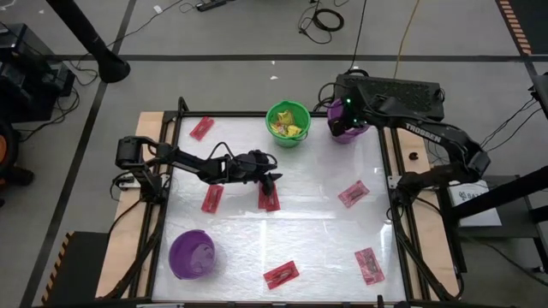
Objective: Sort candy by brand, put in halloween buckets
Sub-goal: Put the red candy into the bottom violet bucket
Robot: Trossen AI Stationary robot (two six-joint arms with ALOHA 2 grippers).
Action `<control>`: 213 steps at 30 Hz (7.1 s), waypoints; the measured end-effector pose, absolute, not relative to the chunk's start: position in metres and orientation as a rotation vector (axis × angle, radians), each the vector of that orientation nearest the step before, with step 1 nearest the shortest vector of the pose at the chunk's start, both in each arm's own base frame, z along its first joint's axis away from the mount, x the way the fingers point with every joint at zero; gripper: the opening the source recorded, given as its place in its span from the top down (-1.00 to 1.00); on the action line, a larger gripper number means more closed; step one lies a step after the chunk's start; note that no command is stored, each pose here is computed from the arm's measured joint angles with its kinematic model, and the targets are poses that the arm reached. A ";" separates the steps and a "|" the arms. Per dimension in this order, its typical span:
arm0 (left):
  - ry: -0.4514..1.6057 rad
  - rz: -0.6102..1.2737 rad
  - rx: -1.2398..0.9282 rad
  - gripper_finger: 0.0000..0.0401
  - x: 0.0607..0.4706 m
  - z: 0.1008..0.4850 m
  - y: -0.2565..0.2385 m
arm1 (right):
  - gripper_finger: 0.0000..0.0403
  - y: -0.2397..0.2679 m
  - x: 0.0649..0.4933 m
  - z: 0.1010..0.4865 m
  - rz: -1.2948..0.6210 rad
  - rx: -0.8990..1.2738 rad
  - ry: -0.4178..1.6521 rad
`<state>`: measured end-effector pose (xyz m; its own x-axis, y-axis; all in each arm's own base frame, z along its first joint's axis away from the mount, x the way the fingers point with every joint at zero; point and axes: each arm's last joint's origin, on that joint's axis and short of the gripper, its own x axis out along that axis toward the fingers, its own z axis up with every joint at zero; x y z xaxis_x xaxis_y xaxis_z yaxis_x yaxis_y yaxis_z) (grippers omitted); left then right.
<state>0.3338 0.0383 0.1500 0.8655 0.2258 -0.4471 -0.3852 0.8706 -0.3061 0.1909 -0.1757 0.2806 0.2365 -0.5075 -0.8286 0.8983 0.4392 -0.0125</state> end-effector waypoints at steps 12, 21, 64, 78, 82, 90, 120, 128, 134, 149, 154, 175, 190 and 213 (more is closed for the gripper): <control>0.451 0.217 -1.043 -0.01 0.334 0.150 0.030 | 0.48 -0.115 0.207 0.313 -0.667 0.526 0.727; 0.642 0.185 -0.823 -0.01 0.332 0.171 0.025 | 0.48 -0.050 0.240 0.318 -0.453 0.430 0.686; 1.082 -0.064 0.170 0.96 0.358 0.138 -0.002 | 0.48 0.017 0.252 0.308 -0.444 0.424 0.694; 0.921 0.016 0.193 0.93 0.367 0.213 0.003 | 0.48 0.014 0.252 0.309 -0.474 0.335 0.688; 0.979 0.078 0.110 0.76 0.372 0.193 0.015 | 0.48 0.014 0.252 0.309 -0.486 0.331 0.683; 1.012 0.066 0.050 0.16 0.377 0.176 0.025 | 0.48 0.014 0.251 0.308 -0.487 0.327 0.691; 0.991 -0.123 -0.103 0.98 0.403 0.194 0.038 | 0.48 0.014 0.251 0.306 -0.494 0.311 0.708; 1.026 -0.237 -0.179 0.99 0.360 0.281 0.022 | 0.48 0.014 0.250 0.306 -0.487 0.289 0.720; 1.087 -0.197 -0.373 0.99 0.308 0.329 -0.006 | 0.48 0.015 0.250 0.305 -0.471 0.286 0.728; 1.224 -0.074 -0.573 1.00 0.216 0.362 -0.142 | 0.48 0.047 0.269 0.309 -0.199 0.347 0.643; 1.258 -0.022 -0.454 1.00 0.190 0.345 -0.170 | 0.48 0.066 0.269 0.313 -0.173 0.514 0.591; 1.319 0.180 -0.561 0.48 0.178 0.294 -0.182 | 0.48 0.169 0.223 0.317 0.085 0.706 0.645; 0.596 -0.063 -0.849 0.47 0.313 0.301 -0.179 | 0.48 0.199 0.185 0.306 0.190 0.509 0.792; 0.883 -0.108 -0.263 0.48 0.434 0.153 -0.218 | 0.48 0.194 0.181 0.300 0.122 0.472 0.836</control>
<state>0.4338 -0.2181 0.1528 0.6321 -0.2010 -0.7484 -0.0147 0.9625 -0.2709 0.1815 0.1938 0.3000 0.6701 0.2862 -0.6849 0.0787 0.8901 0.4489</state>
